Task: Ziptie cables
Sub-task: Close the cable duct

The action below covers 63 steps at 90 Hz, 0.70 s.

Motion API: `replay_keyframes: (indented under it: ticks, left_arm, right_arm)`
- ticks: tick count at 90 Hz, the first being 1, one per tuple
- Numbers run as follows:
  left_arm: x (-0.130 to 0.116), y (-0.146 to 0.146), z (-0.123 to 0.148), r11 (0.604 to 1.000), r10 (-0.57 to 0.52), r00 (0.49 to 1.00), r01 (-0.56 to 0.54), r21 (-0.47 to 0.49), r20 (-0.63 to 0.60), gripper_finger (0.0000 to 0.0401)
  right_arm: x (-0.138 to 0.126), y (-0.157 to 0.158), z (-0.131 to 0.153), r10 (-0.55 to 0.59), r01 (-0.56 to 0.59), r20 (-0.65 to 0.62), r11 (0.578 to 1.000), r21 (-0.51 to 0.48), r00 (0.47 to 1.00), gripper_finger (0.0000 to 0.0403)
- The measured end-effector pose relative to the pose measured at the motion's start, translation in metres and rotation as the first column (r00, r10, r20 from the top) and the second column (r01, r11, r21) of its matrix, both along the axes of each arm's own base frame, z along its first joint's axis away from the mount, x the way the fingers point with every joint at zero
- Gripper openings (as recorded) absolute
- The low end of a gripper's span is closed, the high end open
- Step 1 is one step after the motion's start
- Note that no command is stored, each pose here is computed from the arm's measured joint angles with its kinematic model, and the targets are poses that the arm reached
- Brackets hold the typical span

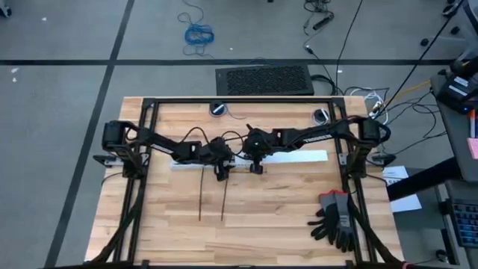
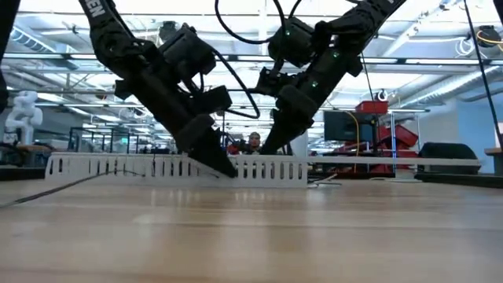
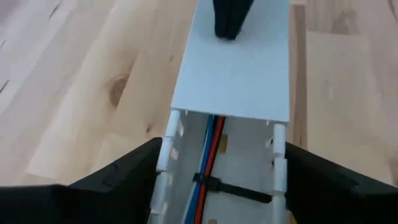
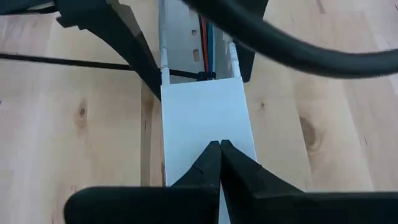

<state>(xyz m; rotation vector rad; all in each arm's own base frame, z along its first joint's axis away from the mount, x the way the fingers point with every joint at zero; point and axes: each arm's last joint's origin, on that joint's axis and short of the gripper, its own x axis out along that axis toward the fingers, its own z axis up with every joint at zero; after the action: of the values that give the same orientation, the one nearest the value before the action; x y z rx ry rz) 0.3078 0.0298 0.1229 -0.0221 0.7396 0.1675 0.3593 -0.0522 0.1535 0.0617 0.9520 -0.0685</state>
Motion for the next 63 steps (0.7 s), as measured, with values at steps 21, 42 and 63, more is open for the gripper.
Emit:
replay_keyframes:
  ticks: [21,42,63]
  left_arm:
    - [0.001,0.000,-0.009,1.000,0.005,1.000,-0.005,0.006,-0.029,0.0287]
    - [0.005,-0.002,-0.022,1.000,0.026,0.999,-0.027,-0.008,-0.037,0.0249]
    - [0.006,-0.004,-0.021,1.000,0.030,0.999,-0.029,0.007,-0.025,0.0243]
  right_arm:
    - [0.000,0.000,0.000,-0.007,0.007,0.000,1.000,0.005,1.000,0.0000]
    - [0.000,0.000,0.000,-0.015,0.015,-0.001,1.000,0.006,1.000,0.0000]
    - [0.000,0.004,0.000,-0.012,0.012,-0.002,1.000,0.004,1.000,0.0000]
